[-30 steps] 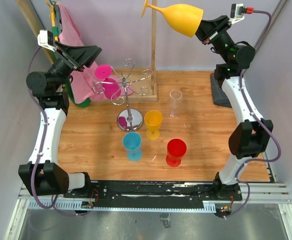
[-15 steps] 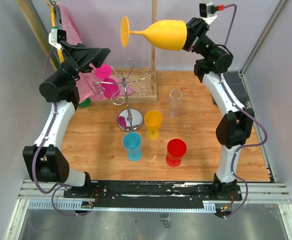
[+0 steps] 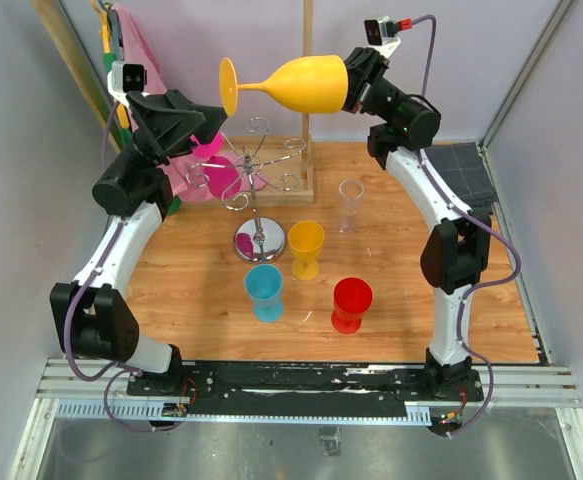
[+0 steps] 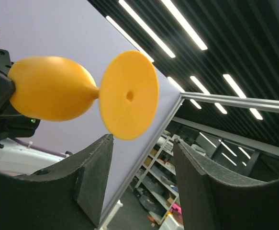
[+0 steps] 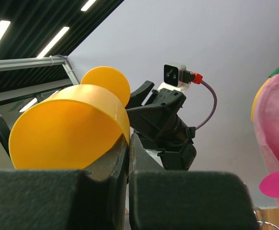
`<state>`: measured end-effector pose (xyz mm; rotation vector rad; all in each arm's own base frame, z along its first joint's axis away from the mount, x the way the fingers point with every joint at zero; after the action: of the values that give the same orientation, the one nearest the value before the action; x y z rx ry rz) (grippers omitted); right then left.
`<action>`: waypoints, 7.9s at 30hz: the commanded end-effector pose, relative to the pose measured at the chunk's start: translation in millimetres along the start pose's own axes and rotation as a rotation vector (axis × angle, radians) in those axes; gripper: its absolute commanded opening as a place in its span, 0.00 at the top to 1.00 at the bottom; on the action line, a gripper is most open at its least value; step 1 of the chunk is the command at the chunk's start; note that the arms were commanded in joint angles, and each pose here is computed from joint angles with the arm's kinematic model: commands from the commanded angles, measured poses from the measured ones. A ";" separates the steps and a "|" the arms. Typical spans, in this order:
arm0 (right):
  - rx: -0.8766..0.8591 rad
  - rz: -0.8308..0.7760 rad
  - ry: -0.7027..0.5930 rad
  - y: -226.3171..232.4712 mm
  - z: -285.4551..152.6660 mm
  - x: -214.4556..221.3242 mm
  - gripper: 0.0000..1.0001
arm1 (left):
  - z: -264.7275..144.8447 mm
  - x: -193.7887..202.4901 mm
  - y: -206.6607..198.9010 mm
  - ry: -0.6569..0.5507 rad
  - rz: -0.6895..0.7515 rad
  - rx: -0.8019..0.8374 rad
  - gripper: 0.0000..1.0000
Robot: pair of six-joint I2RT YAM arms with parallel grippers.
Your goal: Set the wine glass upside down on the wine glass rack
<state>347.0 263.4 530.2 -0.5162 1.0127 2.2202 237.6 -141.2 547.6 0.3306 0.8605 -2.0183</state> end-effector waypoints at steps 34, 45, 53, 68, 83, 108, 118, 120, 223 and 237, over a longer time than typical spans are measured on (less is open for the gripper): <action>-0.064 -0.006 0.079 -0.2 17.8 30.4 0.71 | 16.9 1.6 -36.7 0.040 -0.010 0.137 1.00; 0.016 -0.113 0.009 19.6 -15.7 -2.5 0.63 | 24.0 -8.7 -49.1 0.032 0.073 0.167 1.00; 0.118 -0.219 -0.036 39.3 -45.7 -24.5 0.62 | 15.9 -29.2 -26.3 0.018 0.222 -0.023 1.00; 0.187 -0.308 0.007 59.6 -44.6 -18.2 0.63 | -22.3 -69.5 63.7 0.024 0.420 -0.590 1.00; 0.230 -0.363 0.028 74.3 -44.6 -5.7 0.64 | -67.9 -75.5 141.8 0.004 0.283 -0.763 1.00; 0.247 -0.338 0.011 65.4 -48.3 -7.7 0.66 | -91.7 -63.4 179.0 0.144 0.176 -0.963 1.00; 0.249 -0.330 0.010 61.8 -50.3 -7.7 0.66 | -88.9 -48.0 191.1 0.162 0.111 -0.934 1.00; 0.251 -0.327 0.009 60.1 -50.8 -7.8 0.66 | -88.9 -45.6 191.8 0.165 0.106 -0.932 1.00; 0.269 -0.281 -0.009 49.3 -58.7 -3.4 0.66 | -90.9 -25.1 253.2 0.106 -0.070 -0.933 1.00; 0.270 -0.282 -0.011 49.6 -58.7 -3.3 0.66 | -104.1 -30.9 249.2 0.119 -0.012 -1.024 1.00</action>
<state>328.0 193.4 516.7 -0.4522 1.1768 1.8303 447.3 -151.9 376.6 -0.1093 1.8079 -1.3805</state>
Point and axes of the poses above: each gripper's point midway between its finger pads, its own z axis out along the fingers, its own y axis along the line the jaws close on, x = y × z, the point moved 4 cm from there along -z, back along the fingers, and after that the axes turned 8 degrees about z, right-handed, at the moved point
